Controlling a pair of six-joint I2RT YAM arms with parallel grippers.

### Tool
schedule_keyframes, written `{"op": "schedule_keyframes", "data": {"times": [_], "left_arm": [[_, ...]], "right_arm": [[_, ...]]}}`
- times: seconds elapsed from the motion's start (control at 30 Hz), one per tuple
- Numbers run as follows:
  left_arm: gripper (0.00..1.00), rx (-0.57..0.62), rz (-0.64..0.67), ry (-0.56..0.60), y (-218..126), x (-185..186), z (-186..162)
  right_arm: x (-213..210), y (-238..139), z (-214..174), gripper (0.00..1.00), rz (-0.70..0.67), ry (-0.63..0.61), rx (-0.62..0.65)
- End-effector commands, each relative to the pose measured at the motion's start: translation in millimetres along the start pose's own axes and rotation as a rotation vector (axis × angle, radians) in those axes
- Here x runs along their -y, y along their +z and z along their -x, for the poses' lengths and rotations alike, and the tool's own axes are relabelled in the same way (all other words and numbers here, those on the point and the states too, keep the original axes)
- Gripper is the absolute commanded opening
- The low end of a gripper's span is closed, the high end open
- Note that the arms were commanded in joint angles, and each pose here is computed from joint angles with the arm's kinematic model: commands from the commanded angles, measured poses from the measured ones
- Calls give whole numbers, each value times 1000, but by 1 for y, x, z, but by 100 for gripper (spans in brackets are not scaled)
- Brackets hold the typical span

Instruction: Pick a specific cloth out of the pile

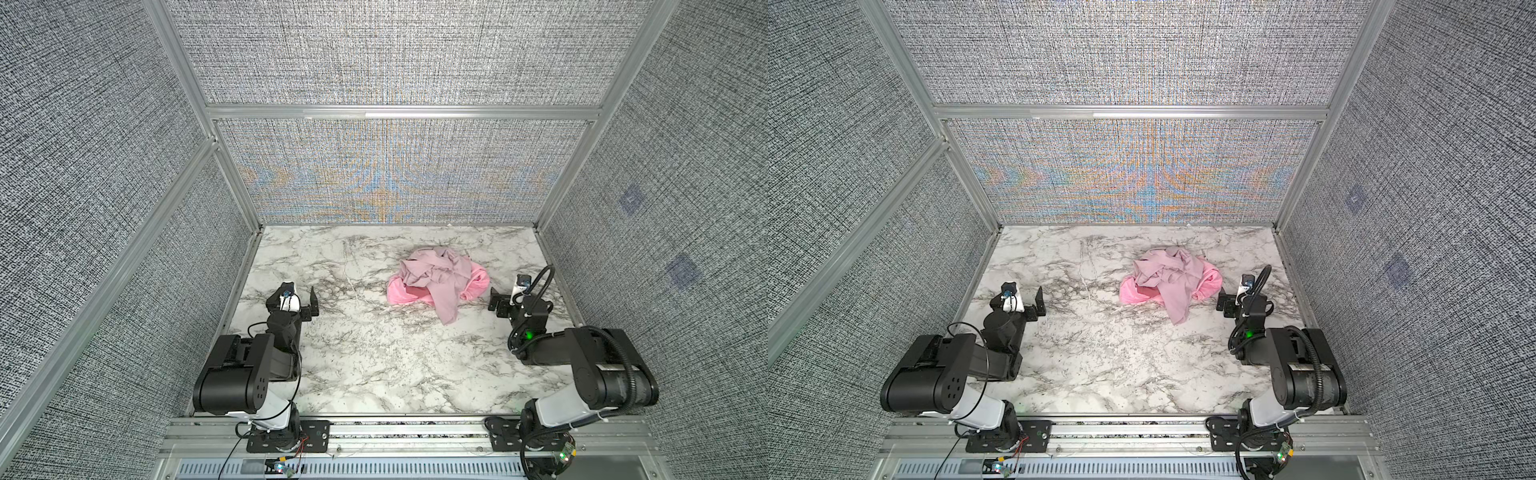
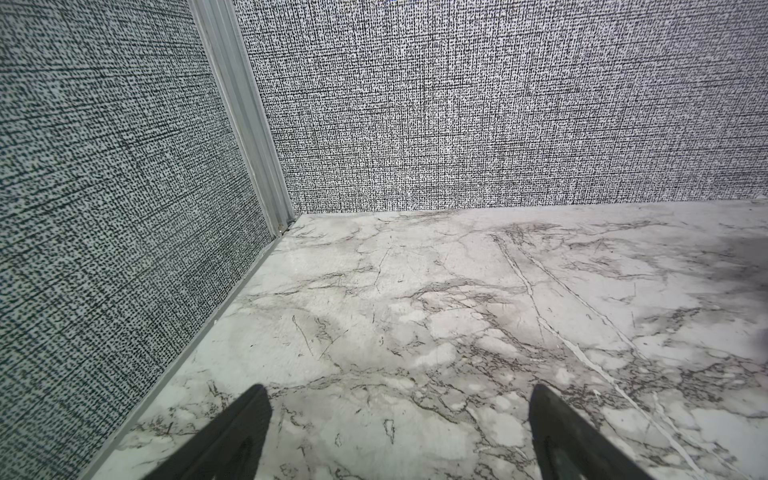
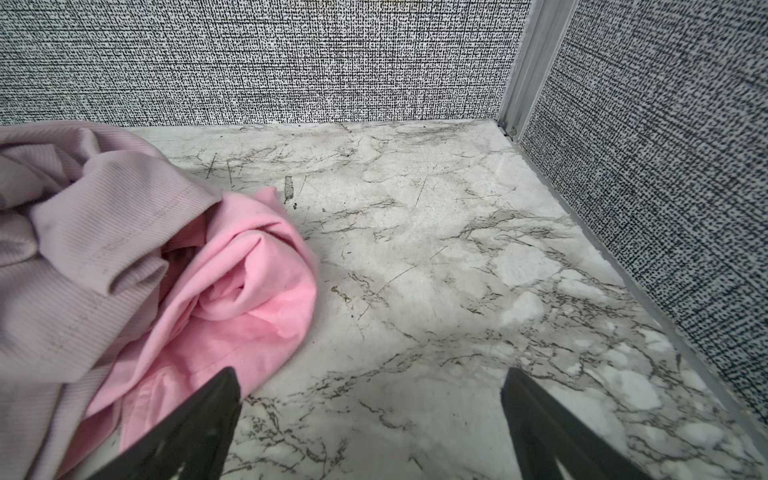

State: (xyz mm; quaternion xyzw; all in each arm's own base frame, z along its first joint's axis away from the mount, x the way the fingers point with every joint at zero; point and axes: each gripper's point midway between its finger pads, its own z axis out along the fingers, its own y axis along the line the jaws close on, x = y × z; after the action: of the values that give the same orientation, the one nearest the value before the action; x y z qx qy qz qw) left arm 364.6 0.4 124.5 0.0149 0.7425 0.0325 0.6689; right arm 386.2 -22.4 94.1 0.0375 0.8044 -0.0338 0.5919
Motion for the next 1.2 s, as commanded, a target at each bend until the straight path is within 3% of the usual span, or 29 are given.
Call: {"op": "schedule_keyframes", "data": {"times": [0.0, 0.13, 0.27, 0.33, 0.47, 0.6, 0.83, 0.97, 1.17], "left_arm": [[98, 13, -4, 1, 1, 0, 3], [95, 22, 3, 2, -1, -1, 6], [79, 16, 94, -14, -4, -16, 25], [75, 10, 75, -15, -3, -14, 43], [68, -13, 41, -142, 1, -7, 72], [66, -81, -18, -202, 4, 13, 83], [66, -165, -91, -287, -3, 42, 91], [66, -188, -117, -316, -9, 48, 93], [66, -202, -110, -323, -17, 46, 90]], "right_arm": [[0, 2, 4, 99, 7, 10, 9], [1, 0, 6, 99, 6, 15, 20], [1, -9, 35, 95, -31, -16, 0], [-2, -15, 61, 90, -36, -7, -22], [-17, -29, 95, 84, -48, 1, -47], [-57, -43, 105, 78, 41, -7, -124], [-160, -74, 85, 66, 278, -52, -241], [-206, -83, 62, 49, 359, -98, -334], [-280, -92, 39, 47, 499, -150, -411]]}}
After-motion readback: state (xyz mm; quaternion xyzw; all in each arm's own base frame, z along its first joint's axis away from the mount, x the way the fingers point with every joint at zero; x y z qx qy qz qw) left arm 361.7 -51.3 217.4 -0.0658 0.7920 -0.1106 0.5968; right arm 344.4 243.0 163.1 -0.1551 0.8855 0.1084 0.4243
